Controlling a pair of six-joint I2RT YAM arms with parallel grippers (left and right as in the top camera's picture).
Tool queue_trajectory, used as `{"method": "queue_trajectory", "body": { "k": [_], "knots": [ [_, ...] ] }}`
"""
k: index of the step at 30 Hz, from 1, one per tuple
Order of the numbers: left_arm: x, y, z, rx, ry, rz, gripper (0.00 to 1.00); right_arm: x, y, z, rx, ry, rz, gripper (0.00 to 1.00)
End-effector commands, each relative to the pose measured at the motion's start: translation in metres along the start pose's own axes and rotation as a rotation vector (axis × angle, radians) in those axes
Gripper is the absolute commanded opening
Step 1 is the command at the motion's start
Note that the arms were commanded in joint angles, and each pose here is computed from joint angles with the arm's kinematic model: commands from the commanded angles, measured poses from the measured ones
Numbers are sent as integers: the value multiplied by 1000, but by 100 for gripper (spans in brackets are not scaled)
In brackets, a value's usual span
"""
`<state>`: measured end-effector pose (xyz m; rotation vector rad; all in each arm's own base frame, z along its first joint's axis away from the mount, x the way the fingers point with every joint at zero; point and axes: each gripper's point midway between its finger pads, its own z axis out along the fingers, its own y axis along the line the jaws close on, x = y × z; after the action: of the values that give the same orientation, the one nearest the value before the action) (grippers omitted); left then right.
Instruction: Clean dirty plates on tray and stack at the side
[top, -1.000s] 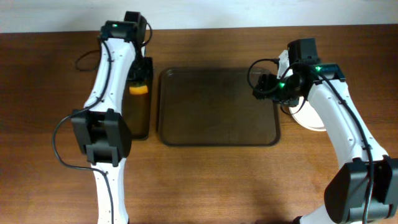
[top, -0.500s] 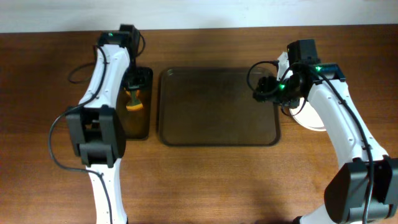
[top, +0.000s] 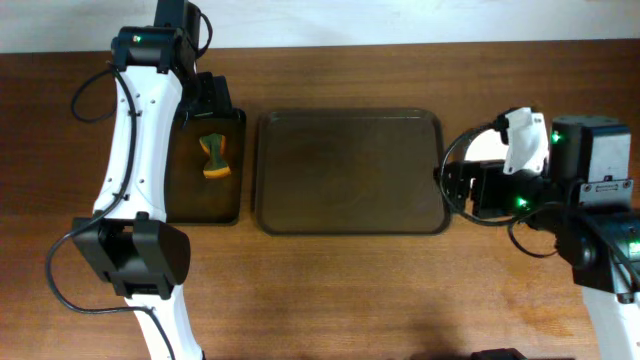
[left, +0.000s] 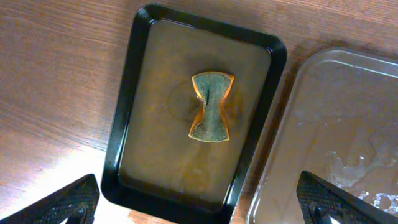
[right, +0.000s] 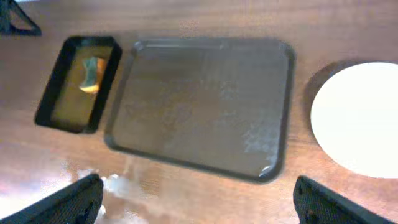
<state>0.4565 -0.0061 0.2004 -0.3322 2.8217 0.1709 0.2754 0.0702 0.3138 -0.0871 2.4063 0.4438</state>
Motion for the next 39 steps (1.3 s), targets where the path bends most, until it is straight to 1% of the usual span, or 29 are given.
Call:
{"method": "queue_trajectory", "body": {
  "k": [1, 2, 3, 5, 8, 10, 12, 14, 17, 20, 22, 37, 39],
  "knots": [
    [0, -1, -1, 3, -2, -3, 100, -10, -13, -3, 83, -120, -120, 98],
    [0, -1, -1, 3, -2, -3, 100, -11, -13, -4, 84, -221, -193, 98],
    [0, -1, -1, 3, -2, -3, 100, -10, -13, -4, 84, -268, -215, 98],
    [0, -1, -1, 3, -2, -2, 100, -2, -15, -2, 92, -447, -327, 98],
    [0, -1, -1, 3, -2, -3, 100, 40, -25, 8, 91, -700, -377, 98],
    [0, -1, -1, 3, -2, -3, 100, 62, -34, 15, 103, -824, -398, 98],
    [0, -1, -1, 3, -2, -3, 100, 79, -39, 25, 103, -874, -410, 98],
    [0, -1, -1, 3, -2, -3, 100, 92, -44, 36, 103, -887, -413, 98],
    [0, -1, -1, 3, -2, -2, 100, 96, -48, 48, 105, -940, -424, 98],
    [0, -1, -1, 3, -2, -2, 100, 102, -51, 56, 104, -898, -414, 98],
    [0, -1, -1, 3, -2, -3, 100, 123, -60, 80, 102, -763, -385, 98],
    [0, -1, -1, 3, -2, -3, 100, 124, -61, 81, 104, -758, -384, 98],
    [5, 1, -1, -3, 21, 2, 100, 124, -61, 81, 103, -758, -383, 98]
  ]
}}
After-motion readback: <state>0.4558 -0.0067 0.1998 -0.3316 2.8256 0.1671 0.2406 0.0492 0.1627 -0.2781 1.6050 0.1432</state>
